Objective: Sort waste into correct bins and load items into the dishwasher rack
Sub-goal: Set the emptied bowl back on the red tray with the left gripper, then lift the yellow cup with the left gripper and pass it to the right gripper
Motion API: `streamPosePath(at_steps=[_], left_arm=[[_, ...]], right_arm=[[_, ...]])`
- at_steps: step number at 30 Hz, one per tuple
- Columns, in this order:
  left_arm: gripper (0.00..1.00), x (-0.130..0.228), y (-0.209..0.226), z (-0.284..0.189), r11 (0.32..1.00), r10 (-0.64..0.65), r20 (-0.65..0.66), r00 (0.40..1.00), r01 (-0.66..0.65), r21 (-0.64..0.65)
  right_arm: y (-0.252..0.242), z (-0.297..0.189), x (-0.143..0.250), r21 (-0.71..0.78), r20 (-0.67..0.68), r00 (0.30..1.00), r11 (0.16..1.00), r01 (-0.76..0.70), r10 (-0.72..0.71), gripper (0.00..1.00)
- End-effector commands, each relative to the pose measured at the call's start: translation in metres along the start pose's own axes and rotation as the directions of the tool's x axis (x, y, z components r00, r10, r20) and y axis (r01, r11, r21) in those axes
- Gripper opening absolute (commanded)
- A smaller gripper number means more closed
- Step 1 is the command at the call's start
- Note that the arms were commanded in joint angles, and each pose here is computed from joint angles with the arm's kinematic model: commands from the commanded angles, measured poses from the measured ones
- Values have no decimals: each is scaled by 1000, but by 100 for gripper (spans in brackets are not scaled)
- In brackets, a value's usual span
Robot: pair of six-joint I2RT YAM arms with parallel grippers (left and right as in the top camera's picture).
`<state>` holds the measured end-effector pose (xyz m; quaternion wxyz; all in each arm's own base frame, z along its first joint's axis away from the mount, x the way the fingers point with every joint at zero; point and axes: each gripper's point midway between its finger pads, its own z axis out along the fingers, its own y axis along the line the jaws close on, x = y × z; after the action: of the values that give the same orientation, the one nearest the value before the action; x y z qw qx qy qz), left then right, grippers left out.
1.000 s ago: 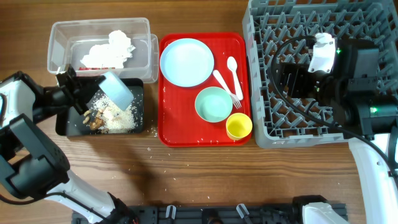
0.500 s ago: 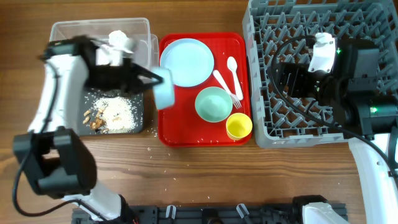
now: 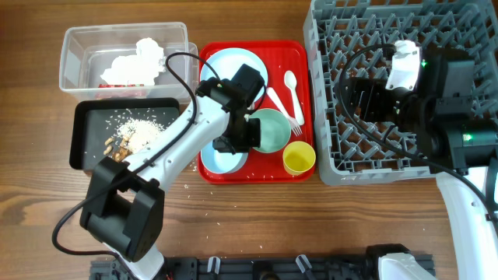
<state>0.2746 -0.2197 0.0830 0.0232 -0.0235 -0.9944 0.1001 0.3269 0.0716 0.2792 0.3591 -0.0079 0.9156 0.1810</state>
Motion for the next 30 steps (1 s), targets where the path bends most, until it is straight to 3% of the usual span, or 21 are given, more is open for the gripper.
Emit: streamPosePath(at_steps=[1, 4, 7, 9, 12, 13, 15, 18, 23, 28, 30], left_arm=[[8, -4, 12, 4, 997, -38, 34, 999, 41, -68], [11, -7, 16, 3, 995, -36, 53, 998, 41, -92], [23, -10, 15, 3, 995, -33, 64, 997, 39, -89], [25, -11, 13, 3, 996, -32, 69, 997, 37, -79], [27, -20, -16, -14, 999, -6, 79, 997, 2, 44], [31, -27, -31, -24, 995, 37, 108, 993, -47, 89], [52, -31, -55, -27, 980, 131, 159, 979, -152, 132], [59, -24, -75, -16, 964, 206, 165, 964, -229, 134], [52, -8, -88, 13, 950, 289, 110, 951, -300, 91], [29, -4, -84, 39, 954, 289, 50, 956, -292, 63], [11, -3, -84, 41, 955, 289, 44, 956, -291, 61]], right_arm=[[4, -6, -9, -12, 25, 1000, 1000, 18, -18, 98], [4, -6, -9, -11, 24, 1000, 1000, 20, -20, 98], [4, -6, -8, -11, 23, 1000, 1000, 20, -20, 98], [4, -6, -9, -11, 24, 1000, 1000, 20, -20, 99], [3, -6, -10, -7, 29, 999, 1000, 21, -21, 98], [3, -6, -9, -4, 28, 999, 1000, 21, -21, 98], [1, -6, -10, 7, 29, 999, 1000, 20, -20, 99], [0, -6, -9, 11, 28, 999, 1000, 20, -21, 98], [0, -6, -10, 11, 29, 999, 1000, 20, -21, 99], [-3, -5, -9, 27, 25, 1000, 999, 18, -19, 99], [-5, -5, -9, 37, 25, 1000, 999, 18, -19, 99]])
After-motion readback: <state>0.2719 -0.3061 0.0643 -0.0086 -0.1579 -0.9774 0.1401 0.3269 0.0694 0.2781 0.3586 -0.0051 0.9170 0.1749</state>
